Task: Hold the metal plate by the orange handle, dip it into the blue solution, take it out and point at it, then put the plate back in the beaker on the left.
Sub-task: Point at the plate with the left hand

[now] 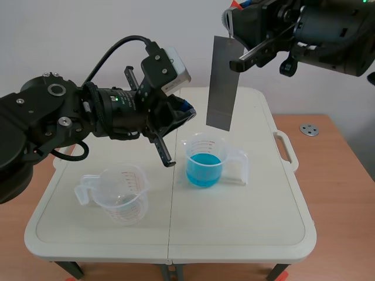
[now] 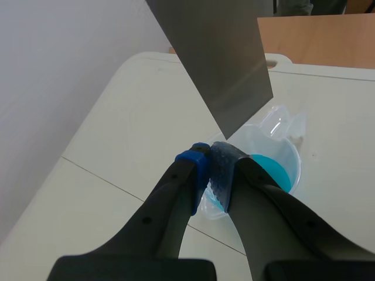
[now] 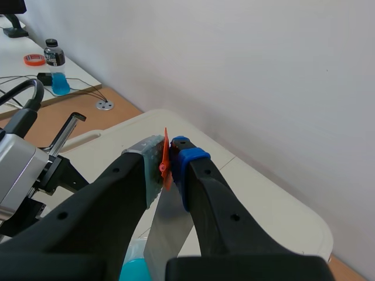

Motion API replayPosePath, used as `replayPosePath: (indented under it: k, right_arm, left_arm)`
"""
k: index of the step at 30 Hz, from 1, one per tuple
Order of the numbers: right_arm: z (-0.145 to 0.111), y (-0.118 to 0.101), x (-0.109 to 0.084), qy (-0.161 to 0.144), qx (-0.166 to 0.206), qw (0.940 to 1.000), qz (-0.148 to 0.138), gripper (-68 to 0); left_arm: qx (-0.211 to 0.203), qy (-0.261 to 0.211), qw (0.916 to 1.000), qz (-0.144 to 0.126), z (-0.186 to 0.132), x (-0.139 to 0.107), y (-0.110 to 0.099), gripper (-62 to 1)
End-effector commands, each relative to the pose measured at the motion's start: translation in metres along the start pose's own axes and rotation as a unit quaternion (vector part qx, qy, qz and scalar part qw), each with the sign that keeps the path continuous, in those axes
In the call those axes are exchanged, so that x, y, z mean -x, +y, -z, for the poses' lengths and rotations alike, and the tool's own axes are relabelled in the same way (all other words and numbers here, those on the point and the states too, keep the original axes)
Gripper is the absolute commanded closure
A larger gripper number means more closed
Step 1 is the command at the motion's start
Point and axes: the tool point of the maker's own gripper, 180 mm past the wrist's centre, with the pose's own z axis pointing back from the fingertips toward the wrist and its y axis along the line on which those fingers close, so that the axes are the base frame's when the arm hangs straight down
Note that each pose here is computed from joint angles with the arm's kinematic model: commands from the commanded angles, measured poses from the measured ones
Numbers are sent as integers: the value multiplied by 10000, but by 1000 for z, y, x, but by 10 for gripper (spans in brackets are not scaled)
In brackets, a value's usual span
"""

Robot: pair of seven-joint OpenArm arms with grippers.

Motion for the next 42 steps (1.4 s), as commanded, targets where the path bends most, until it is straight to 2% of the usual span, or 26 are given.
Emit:
replayPosePath:
  k: [1, 20, 28, 35, 42]
  right_arm:
    - [1, 3, -16, -235, -78, 9996, -114, -13]
    - [1, 3, -16, -235, -78, 9996, -114, -13]
    - [1, 3, -16, -241, -76, 9996, -121, -13]
    - [2, 4, -16, -241, -98, 9996, -122, -13]
    - [2, 4, -15, -230, -99, 9996, -108, -13]
  left_arm:
    - [-56, -185, 9998, 43, 1, -13, 5, -13]
    - [-53, -178, 9998, 37, 1, -13, 4, -13]
    - [-48, -54, 10000, 19, -3, -3, 4, -13]
    - [-19, 240, 9995, -227, -27, 30, 0, -13]
    - [-108, 430, 9970, -642, -74, 53, -5, -13]
